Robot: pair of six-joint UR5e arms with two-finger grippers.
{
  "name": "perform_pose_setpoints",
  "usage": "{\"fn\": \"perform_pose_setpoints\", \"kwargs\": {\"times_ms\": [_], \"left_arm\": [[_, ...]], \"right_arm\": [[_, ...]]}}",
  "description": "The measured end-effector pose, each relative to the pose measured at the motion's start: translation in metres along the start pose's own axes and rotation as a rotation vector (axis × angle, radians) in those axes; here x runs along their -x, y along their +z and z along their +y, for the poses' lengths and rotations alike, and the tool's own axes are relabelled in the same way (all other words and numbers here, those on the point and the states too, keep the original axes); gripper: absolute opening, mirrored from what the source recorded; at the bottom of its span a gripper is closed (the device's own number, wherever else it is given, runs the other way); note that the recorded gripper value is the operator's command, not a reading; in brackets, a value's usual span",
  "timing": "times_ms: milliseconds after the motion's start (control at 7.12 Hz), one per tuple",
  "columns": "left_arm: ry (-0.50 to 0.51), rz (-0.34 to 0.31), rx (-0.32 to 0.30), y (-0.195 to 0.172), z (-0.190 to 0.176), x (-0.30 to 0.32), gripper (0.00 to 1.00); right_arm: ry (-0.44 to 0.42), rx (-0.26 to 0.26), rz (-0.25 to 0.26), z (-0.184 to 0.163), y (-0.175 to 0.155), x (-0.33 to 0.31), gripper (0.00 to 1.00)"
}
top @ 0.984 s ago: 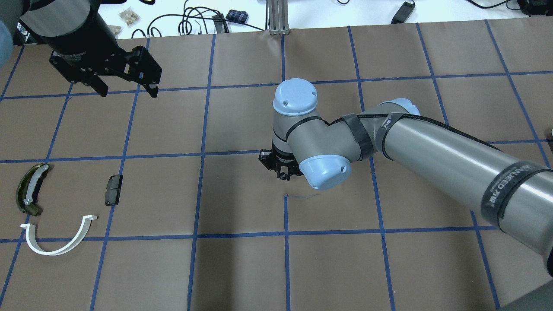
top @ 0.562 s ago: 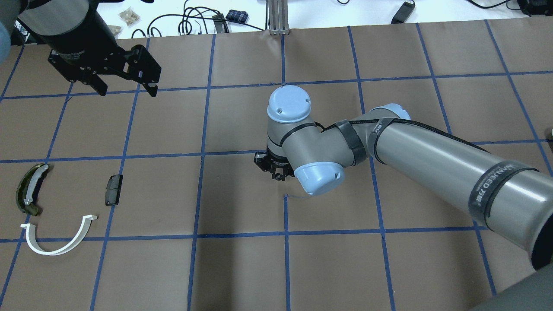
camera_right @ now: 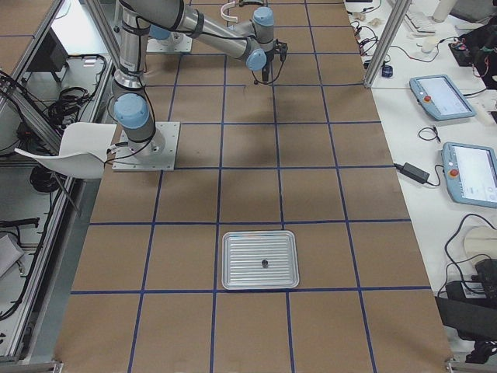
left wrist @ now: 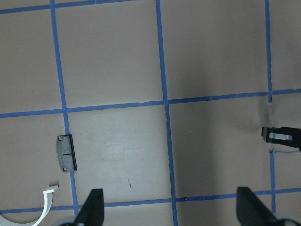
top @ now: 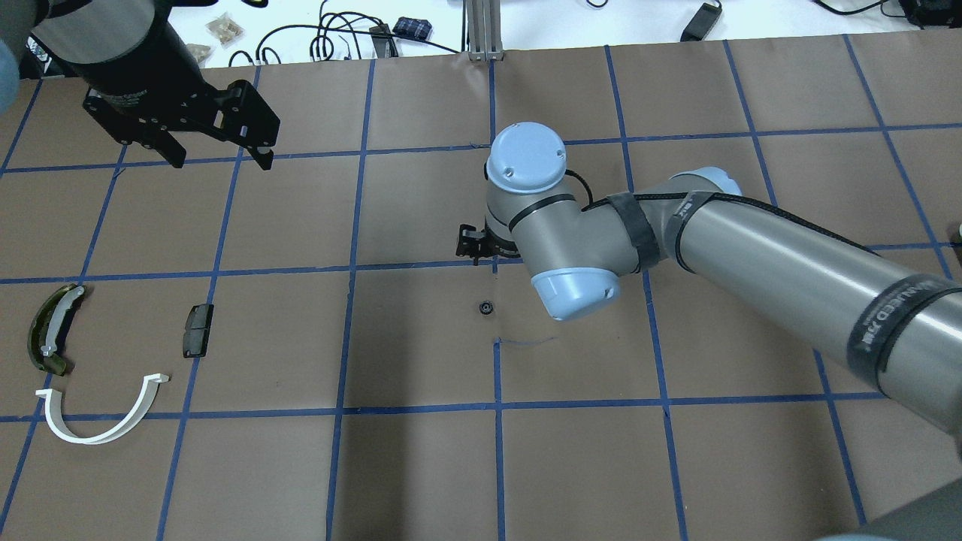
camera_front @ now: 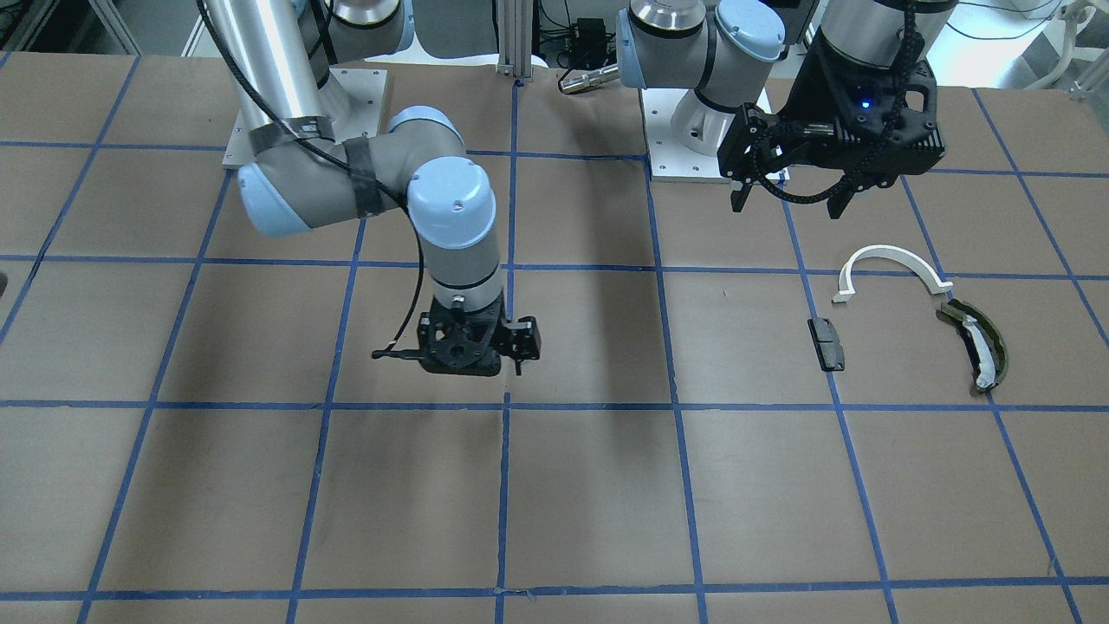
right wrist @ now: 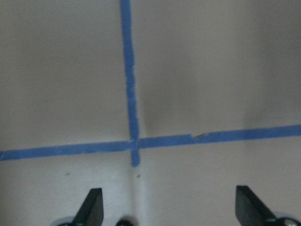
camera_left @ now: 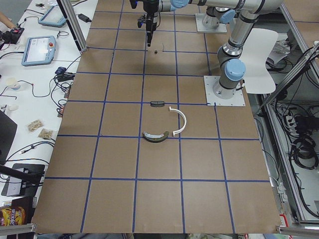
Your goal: Place bearing gear from tray to pile
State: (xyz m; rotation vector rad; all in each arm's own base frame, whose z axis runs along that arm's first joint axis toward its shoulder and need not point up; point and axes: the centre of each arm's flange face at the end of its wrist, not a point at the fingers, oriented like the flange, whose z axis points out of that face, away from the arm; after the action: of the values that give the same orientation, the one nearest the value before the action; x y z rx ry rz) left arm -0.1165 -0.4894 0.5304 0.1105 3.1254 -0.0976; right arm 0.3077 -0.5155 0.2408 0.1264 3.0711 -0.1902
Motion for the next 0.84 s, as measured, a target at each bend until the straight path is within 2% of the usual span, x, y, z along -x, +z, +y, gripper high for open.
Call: {"fn": "perform_pose_setpoints", "kwargs": {"times_ms": [422, 843], "left_arm": [[-0.001, 0.000, -0.005, -0.002, 0.000, 0.000, 1.00], [-0.002, 0.000, -0.008, -0.004, 0.000, 0.001, 1.00]], "right_arm": [[-0.043, 0.038, 0.071, -0.063, -0.079, -0.198, 1.00], [-0.045, 0.068, 0.097, -0.066, -0.116, -0.419, 1.00]]}}
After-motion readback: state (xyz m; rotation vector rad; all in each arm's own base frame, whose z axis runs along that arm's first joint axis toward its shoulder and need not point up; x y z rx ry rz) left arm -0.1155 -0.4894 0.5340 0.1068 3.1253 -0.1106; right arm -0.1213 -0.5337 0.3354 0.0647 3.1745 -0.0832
